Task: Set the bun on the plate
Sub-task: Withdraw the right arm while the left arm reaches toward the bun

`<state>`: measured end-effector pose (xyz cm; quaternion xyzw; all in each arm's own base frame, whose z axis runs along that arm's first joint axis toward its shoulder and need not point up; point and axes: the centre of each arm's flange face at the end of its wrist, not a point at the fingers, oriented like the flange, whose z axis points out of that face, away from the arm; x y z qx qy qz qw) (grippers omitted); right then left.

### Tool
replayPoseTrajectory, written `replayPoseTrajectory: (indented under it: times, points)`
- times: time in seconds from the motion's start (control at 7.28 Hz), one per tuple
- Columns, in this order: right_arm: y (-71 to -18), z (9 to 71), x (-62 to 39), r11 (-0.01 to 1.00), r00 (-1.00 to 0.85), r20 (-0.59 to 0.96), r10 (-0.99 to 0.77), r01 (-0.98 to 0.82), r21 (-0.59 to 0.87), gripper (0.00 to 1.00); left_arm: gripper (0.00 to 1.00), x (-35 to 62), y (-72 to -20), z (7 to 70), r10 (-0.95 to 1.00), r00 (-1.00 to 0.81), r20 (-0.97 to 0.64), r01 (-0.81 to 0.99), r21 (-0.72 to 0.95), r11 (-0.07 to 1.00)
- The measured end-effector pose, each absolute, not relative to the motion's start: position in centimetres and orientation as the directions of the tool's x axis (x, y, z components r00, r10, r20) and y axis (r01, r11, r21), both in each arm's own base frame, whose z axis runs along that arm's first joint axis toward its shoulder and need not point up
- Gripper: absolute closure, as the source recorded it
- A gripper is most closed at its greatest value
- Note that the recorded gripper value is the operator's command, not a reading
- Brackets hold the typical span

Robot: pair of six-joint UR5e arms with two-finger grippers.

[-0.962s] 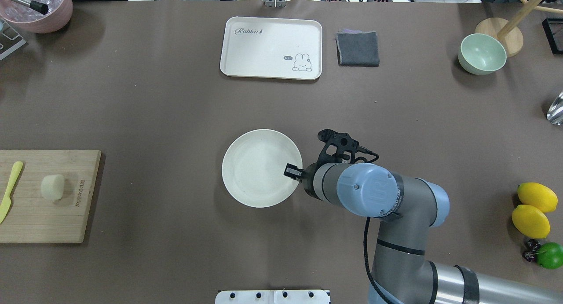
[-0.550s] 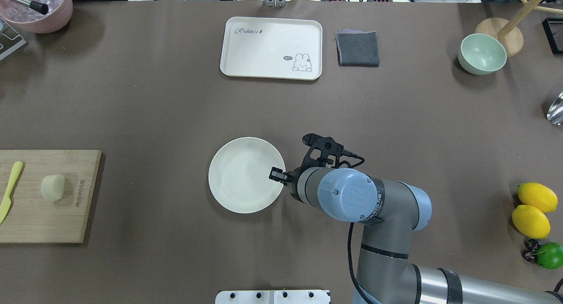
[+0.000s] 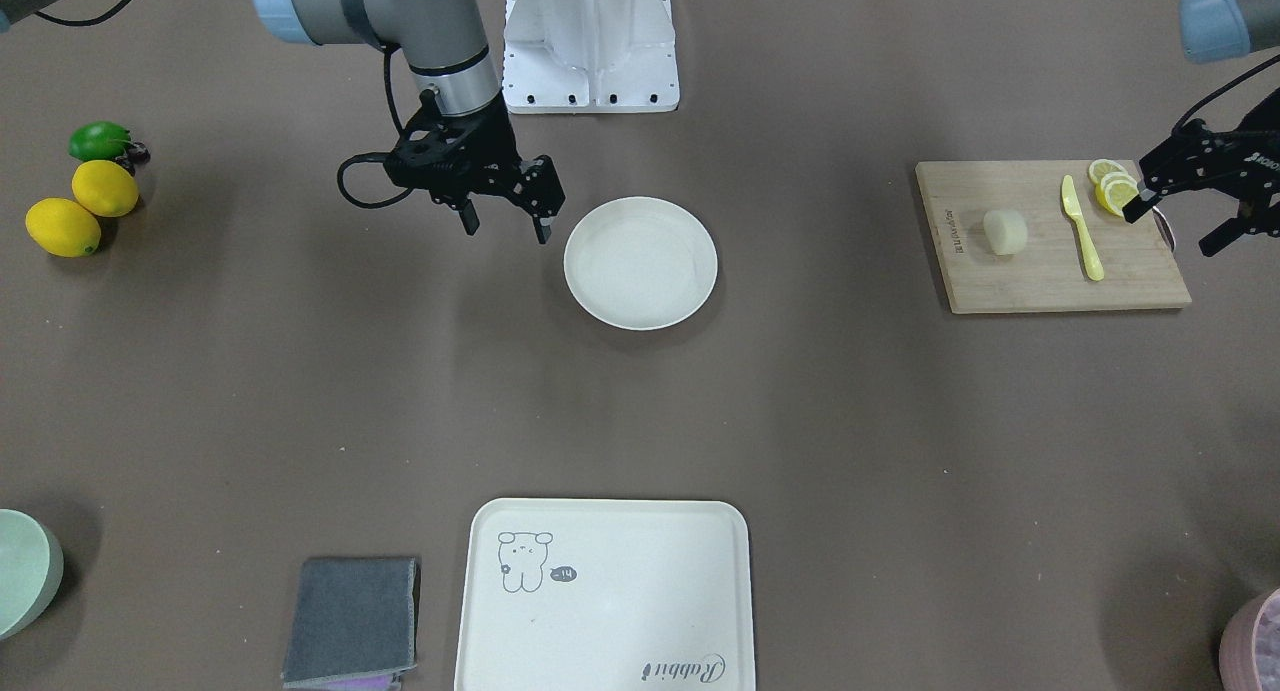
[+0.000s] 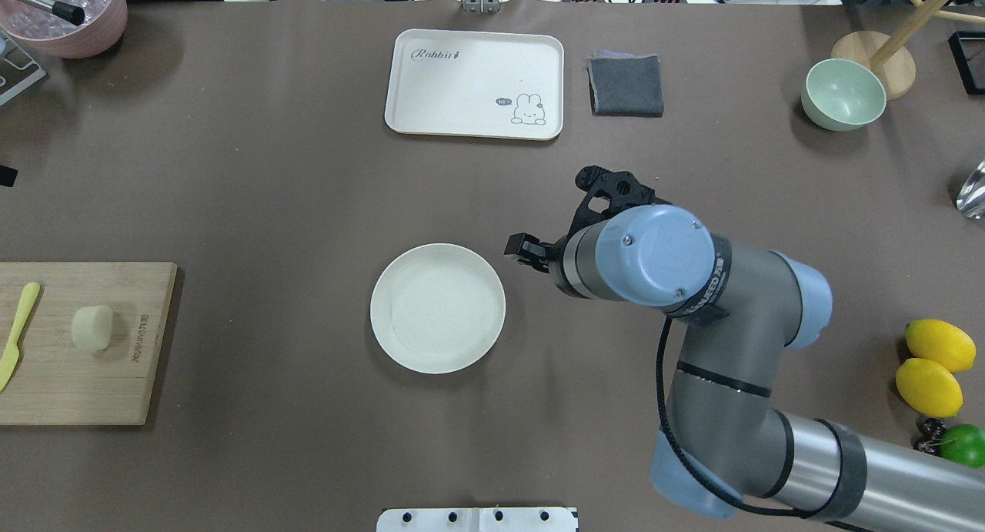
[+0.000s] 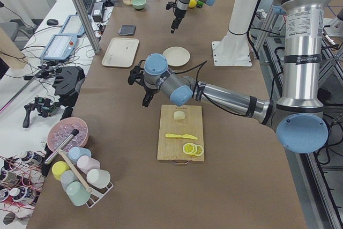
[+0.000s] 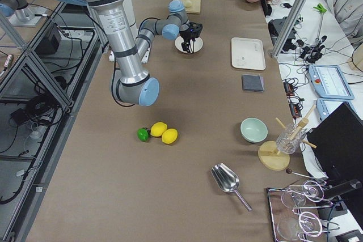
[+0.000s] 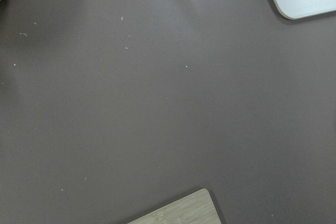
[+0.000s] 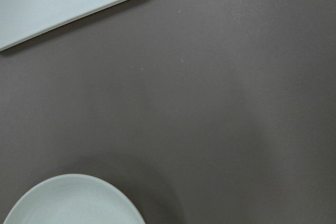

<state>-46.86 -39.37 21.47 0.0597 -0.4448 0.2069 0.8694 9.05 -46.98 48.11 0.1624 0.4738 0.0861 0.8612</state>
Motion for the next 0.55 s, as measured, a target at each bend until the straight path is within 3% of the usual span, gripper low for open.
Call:
replayPoseTrajectory:
  times: [0.55]
  points:
    - [-48.0,28.3,-28.8,0.962,0.630,0.760,0.158,-0.271,0.025,0.00,0.04,18.3,-39.3,53.8,0.188,0.604,-0.774,0.034,0.261,0.965]
